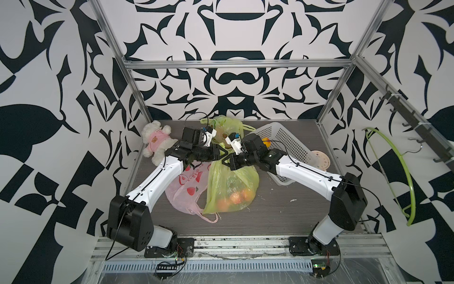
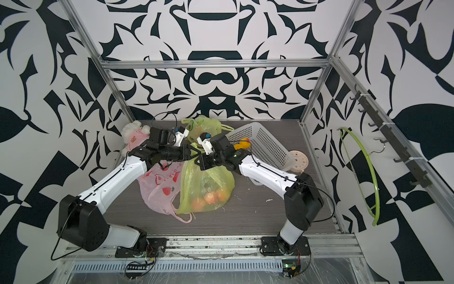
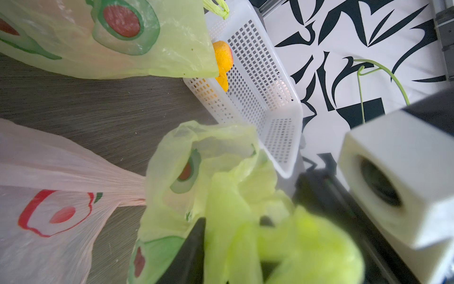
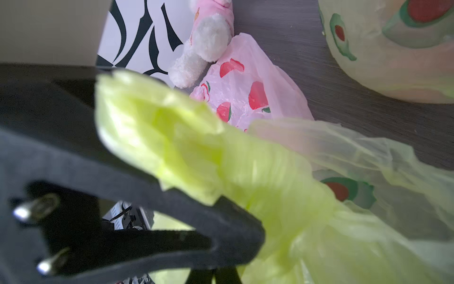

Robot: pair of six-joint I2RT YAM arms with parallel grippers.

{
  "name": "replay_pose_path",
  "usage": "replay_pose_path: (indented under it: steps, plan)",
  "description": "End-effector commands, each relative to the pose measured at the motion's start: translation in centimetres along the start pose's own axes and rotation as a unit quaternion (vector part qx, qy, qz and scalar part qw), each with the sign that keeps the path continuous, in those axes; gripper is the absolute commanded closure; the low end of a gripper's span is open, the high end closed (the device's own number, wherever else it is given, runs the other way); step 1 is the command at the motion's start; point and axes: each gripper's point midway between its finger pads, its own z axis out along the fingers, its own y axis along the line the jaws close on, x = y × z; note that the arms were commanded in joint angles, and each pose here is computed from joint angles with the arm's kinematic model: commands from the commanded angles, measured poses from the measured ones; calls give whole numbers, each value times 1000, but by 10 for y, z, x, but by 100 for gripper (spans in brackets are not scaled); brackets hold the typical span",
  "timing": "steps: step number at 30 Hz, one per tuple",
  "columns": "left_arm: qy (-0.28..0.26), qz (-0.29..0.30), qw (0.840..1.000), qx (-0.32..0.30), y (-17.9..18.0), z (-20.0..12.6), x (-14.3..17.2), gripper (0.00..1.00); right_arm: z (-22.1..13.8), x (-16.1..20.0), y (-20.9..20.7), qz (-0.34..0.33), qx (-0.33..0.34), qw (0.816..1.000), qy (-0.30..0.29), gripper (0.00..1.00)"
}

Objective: Place the peach into a plastic bag & tie a knot
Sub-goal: Cross the plastic bag at the center of the board.

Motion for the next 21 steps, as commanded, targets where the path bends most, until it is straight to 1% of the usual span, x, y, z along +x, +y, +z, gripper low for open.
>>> replay_pose_path:
  steps: [1, 5, 9, 10, 11, 14, 16, 19, 21]
  plan:
    - [2, 7, 1000, 2, -5, 1, -4, 65, -23, -27, 33, -25, -40, 998, -43, 100]
    - [1, 8, 1000, 12, -9, 2, -5, 77, -27, -28, 37, -29, -45, 998, -45, 100]
    - [1, 12, 1000, 24, -13, 3, -6, 95, -35, -28, 47, -41, -59, 997, -41, 100]
    - [0, 14, 1000, 26, -14, 3, -6, 99, -39, -28, 50, -44, -65, 996, -39, 100]
    - [-2, 18, 999, 30, -16, 2, -7, 100, -44, -28, 54, -49, -70, 996, -35, 99]
    - [-11, 36, 998, 47, -25, -2, -10, 100, -69, -34, 62, -63, -80, 994, -39, 80]
    - [-13, 53, 997, 60, -33, -6, -11, 100, -91, -41, 66, -75, -83, 992, -50, 71]
    - [-14, 78, 993, 83, -46, -11, -14, 100, -123, -51, 68, -98, -71, 990, -68, 61]
    - [-8, 92, 991, 101, -54, -14, -14, 100, -140, -56, 62, -106, -59, 989, -81, 55]
